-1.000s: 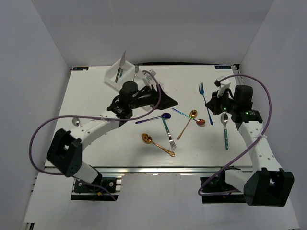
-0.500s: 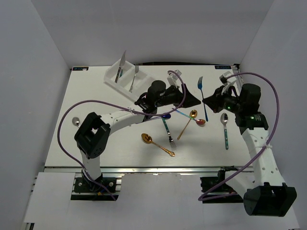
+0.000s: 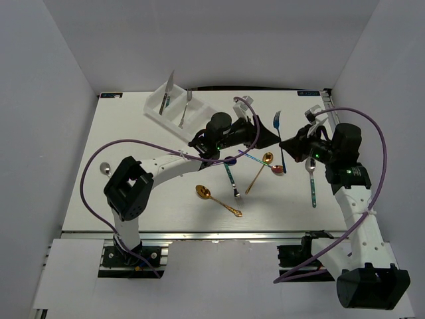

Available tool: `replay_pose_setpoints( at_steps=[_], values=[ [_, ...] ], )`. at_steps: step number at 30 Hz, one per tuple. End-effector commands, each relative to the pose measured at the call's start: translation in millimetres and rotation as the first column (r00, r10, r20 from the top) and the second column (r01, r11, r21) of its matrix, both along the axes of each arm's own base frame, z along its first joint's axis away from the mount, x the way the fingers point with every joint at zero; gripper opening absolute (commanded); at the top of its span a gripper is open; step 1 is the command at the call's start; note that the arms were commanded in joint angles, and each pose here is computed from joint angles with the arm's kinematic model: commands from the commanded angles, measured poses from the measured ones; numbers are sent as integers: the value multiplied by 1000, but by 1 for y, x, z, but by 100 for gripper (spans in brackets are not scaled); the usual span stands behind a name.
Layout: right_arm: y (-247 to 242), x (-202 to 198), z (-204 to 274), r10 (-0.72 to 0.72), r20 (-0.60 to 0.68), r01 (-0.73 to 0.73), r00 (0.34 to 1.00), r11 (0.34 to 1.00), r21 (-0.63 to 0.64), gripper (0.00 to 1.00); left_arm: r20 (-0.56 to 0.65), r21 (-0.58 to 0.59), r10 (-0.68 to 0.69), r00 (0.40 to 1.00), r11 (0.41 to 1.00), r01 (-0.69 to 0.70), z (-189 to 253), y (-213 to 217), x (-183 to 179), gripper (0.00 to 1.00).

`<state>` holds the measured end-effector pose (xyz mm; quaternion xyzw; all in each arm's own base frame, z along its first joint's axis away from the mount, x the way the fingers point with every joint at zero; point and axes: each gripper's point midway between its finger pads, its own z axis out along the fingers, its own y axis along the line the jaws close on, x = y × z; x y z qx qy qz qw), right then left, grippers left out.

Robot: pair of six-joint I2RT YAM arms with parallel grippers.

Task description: Sort the eating utensils into containers

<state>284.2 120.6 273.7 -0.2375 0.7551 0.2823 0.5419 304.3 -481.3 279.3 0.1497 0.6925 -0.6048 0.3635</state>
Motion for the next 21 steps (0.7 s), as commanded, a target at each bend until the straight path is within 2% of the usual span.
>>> replay_pose_setpoints(
  at_steps=[1,5,8,12,19,21],
  values=[
    [6,-7,8,30,41,-31,999,999,18,0,95,-76,29,995,997,-22,51,5,-3,69],
    [10,-11,7,48,41,-49,998,998,25,0,102,-71,30,994,997,-22,49,4,-1,66],
    [15,-15,8,71,35,-72,997,997,35,0,100,-63,12,995,998,-6,43,-1,0,59],
    [23,-19,5,94,23,-95,995,995,40,0,117,-61,-8,993,998,15,44,-6,-1,46],
    [27,-16,4,88,17,-89,996,995,39,0,159,-44,-46,986,998,53,41,-8,-7,1],
    [26,-15,4,87,19,-87,996,996,29,0,168,-32,-48,985,998,54,38,-3,-10,0]
  ],
)
